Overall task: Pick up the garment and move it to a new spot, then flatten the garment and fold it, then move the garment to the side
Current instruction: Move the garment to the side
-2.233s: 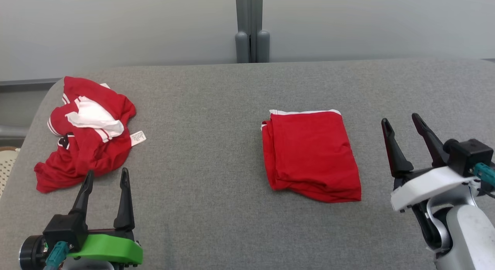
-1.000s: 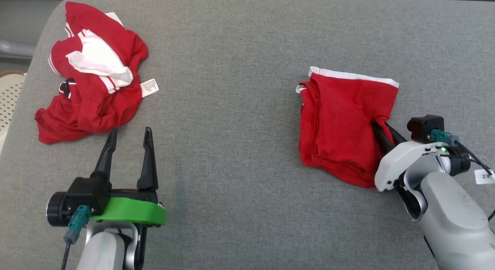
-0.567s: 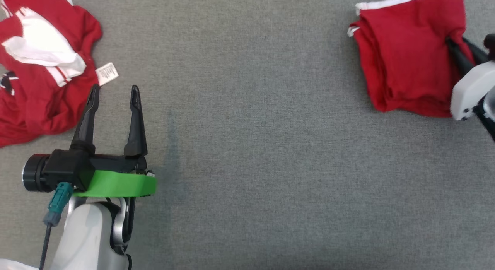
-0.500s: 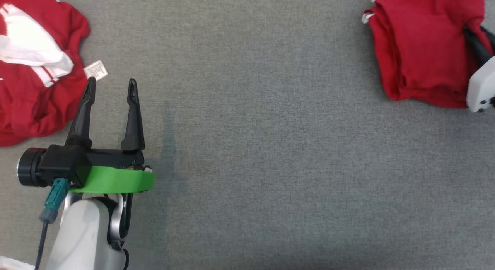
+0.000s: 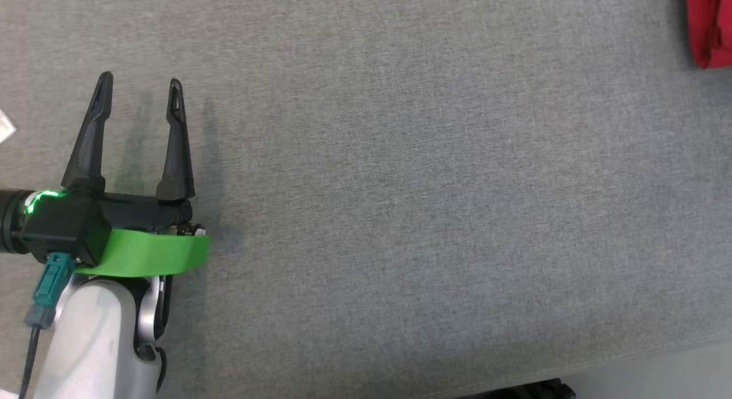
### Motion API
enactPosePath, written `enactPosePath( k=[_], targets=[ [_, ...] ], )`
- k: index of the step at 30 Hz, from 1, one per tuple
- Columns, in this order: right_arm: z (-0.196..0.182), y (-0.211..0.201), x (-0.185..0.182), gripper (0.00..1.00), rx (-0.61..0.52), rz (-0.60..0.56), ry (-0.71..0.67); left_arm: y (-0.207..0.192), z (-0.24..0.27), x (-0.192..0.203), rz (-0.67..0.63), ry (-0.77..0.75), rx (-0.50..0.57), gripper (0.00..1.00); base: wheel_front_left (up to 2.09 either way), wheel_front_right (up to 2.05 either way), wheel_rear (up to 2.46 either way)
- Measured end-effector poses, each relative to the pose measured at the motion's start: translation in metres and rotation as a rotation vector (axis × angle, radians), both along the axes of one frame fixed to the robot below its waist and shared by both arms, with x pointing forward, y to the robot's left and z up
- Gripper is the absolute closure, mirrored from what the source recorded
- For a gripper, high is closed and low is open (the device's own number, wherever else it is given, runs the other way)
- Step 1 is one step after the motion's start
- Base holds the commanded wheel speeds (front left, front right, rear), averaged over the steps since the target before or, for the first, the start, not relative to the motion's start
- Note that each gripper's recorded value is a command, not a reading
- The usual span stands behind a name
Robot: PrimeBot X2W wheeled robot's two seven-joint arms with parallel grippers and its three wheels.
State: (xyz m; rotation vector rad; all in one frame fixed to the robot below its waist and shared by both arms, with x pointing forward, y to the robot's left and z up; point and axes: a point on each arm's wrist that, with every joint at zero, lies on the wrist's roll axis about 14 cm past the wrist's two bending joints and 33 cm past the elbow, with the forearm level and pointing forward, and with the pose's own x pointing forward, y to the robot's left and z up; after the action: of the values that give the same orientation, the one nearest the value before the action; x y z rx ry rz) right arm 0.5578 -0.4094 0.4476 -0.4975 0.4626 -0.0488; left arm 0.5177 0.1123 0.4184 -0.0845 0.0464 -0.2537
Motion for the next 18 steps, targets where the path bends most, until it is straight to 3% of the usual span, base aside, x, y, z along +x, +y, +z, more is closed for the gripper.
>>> enactPosePath(
  k=[6, 7, 8, 9, 13, 18],
  targets=[
    [0.006, -0.014, 0.004, 1.00, -0.022, -0.037, 0.002, -0.007, -0.006, 0.003, -0.014, 0.007, -0.012, 0.00, 0.00, 0.00, 0.00],
    [0.007, -0.013, 0.007, 0.78, -0.023, -0.034, 0.000, -0.006, -0.005, 0.003, -0.013, 0.007, -0.011, 0.00, 0.00, 0.00, 0.00],
    [0.009, -0.012, 0.010, 0.07, -0.030, -0.028, -0.008, -0.006, -0.004, 0.003, -0.011, 0.005, -0.010, 0.00, 0.00, 0.00, 0.00],
    [0.012, -0.011, 0.014, 0.00, -0.033, -0.024, -0.026, -0.005, -0.004, 0.002, -0.009, 0.006, -0.010, 0.00, 0.00, 0.00, 0.00],
    [0.026, -0.011, 0.023, 0.00, -0.069, -0.009, -0.074, 0.000, 0.000, 0.000, 0.010, -0.002, -0.013, 0.00, 0.00, 0.00, 0.00],
    [0.043, 0.017, 0.033, 0.00, 0.008, 0.038, -0.180, 0.011, 0.008, -0.010, 0.044, -0.006, -0.020, 0.00, 0.00, 0.00, 0.00]
  ],
)
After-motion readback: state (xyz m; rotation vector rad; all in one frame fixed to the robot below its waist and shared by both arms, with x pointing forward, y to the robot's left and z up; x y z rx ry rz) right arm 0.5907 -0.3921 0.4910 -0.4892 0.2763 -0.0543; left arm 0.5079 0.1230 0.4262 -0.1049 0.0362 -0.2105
